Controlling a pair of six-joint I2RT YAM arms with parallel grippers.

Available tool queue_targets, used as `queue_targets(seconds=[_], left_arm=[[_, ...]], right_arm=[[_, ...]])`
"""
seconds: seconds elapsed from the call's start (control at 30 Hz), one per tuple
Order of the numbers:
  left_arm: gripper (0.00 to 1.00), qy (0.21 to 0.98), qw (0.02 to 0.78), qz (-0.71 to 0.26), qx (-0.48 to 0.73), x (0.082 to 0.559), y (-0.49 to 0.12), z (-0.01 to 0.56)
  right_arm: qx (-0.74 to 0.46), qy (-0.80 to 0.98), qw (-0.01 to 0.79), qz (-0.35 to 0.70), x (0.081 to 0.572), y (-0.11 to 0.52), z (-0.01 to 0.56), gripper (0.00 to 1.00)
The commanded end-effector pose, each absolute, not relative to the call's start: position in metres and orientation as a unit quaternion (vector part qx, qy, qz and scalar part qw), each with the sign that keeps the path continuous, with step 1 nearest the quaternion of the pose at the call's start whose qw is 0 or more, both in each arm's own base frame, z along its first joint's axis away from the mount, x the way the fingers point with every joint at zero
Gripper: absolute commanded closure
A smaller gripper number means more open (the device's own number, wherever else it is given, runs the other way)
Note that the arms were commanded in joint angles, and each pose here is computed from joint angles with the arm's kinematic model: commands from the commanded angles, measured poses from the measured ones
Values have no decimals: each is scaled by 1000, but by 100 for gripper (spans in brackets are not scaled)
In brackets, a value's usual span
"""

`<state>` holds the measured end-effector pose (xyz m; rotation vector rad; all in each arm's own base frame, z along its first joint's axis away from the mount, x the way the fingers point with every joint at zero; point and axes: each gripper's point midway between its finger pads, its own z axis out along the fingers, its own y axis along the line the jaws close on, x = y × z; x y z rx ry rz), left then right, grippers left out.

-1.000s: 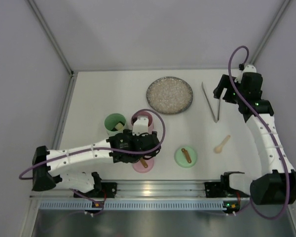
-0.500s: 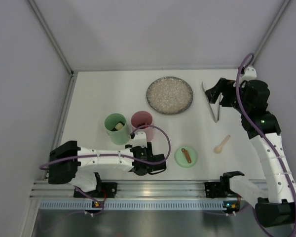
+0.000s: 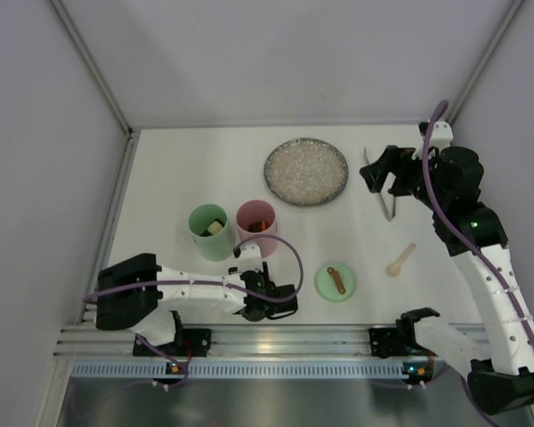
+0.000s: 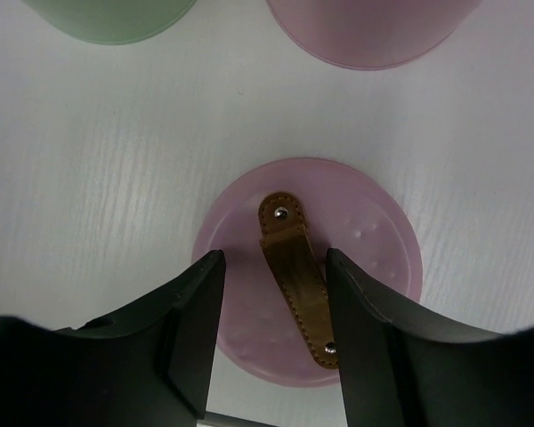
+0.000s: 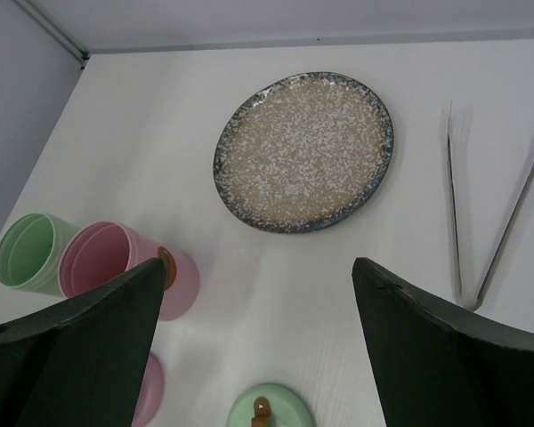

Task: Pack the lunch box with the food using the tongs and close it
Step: Pick up the box lid from the center of the board.

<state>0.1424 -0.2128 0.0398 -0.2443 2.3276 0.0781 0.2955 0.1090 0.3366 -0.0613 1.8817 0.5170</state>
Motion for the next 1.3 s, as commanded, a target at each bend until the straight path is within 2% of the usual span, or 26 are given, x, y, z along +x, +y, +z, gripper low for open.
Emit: queue_targets(seconds=[0.0,0.03,0.07,0.13,0.17,0.33,0.47,0.97,1.27], left_arm=[[46,913,394,18,-109,144,-219,31],[48,914,392,16,-108,143,-221,29],[57,915,389,20,-104,142,-221,27],[65,917,386,19,-103,142,-222,27],[74,917,385,19,-101,142,-222,28],[85,919,383,7,-90,140,-220,37],[100,921,382,-20,-68,140,-221,58],[100,917,371,-68,130,130,-240,121],[100,884,389,-167,197,124,-267,200]], right_arm=[[-49,771,592,227,283,114,371,13],[-50,770,594,228,282,114,373,13],[-51,768,596,229,279,114,376,13],[-53,763,602,230,275,114,381,13],[-54,760,605,231,273,114,384,13],[-54,749,617,235,266,113,395,12],[-56,744,623,236,264,113,402,12],[-43,752,627,199,276,102,400,12],[-12,757,634,158,280,84,404,12]])
